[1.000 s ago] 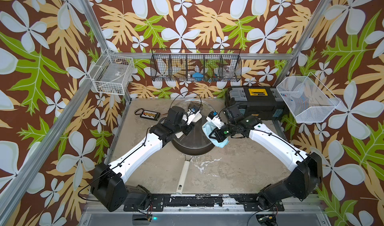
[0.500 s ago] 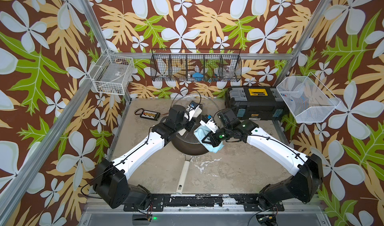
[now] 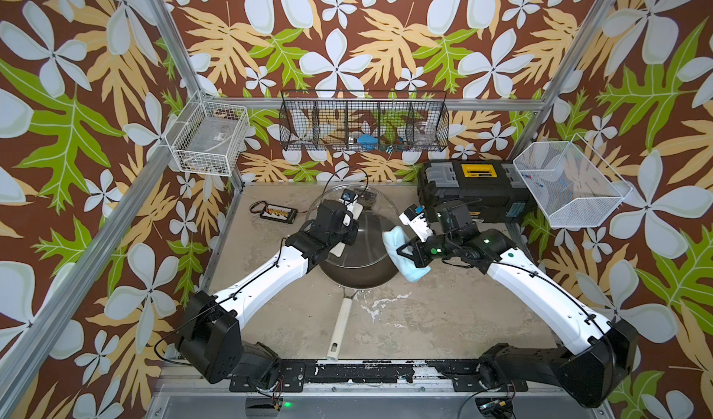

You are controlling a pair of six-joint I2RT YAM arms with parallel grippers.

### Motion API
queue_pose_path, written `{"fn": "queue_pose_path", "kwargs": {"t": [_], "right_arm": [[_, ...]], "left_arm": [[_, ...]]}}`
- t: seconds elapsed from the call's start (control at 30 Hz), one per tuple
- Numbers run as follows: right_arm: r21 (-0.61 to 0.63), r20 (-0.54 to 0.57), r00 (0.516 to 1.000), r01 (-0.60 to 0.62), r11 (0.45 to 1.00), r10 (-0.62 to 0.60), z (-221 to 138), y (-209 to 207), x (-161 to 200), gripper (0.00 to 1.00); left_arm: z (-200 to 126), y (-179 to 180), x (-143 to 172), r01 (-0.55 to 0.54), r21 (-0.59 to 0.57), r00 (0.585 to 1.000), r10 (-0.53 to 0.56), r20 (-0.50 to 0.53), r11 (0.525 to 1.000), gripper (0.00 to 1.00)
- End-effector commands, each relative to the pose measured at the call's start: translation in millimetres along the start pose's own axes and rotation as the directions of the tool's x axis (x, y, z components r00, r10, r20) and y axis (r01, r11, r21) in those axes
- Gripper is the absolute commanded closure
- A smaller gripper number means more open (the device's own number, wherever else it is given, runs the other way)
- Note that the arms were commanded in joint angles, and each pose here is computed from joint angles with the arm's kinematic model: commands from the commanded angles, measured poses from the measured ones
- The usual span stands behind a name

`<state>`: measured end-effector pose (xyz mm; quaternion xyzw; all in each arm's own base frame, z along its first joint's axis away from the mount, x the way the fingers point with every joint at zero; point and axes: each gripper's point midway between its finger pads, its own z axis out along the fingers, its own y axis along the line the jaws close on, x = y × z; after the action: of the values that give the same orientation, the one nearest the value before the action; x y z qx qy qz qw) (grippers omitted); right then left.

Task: Wipe the pot lid with a cloth
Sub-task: Wipe the pot lid, then place the cleaning item at the center of the board, then place the pot lid on the cooking pot.

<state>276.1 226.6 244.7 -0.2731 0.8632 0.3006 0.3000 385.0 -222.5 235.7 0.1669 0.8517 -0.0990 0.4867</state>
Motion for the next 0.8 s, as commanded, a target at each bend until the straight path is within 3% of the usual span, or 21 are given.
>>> {"fn": "queue_pose_path", "kwargs": {"t": [0.0,0.17,0.33,0.77], "right_arm": [[0.104,0.035,0.999,-0.023,0.994,0.019,-19.9,-24.2,1.0,1.00],[0.264,0.050,0.998,-0.036,0.964,0.024,-53.5,-53.2,6.6,1.00],[0.385,-0.007,0.999,-0.036,0.922,0.042,-65.0,-77.9,30.3,1.00],[0.455,0.061,0.993,-0.115,0.883,0.098,-65.6,-96.7,51.4,1.00]], "left_arm": [[-12.1,6.0,-49.8,0.153,-0.014,0.972,-0.148,0.182,0.988,1.00],[-6.7,4.0,-40.7,0.205,-0.009,0.966,-0.201,0.164,0.979,1.00],[-0.6,-7.1,-27.9,0.194,0.024,0.972,-0.195,0.132,0.981,1.00],[-2.6,-7.5,-12.3,0.162,0.022,0.979,-0.164,0.125,0.986,1.00]]}}
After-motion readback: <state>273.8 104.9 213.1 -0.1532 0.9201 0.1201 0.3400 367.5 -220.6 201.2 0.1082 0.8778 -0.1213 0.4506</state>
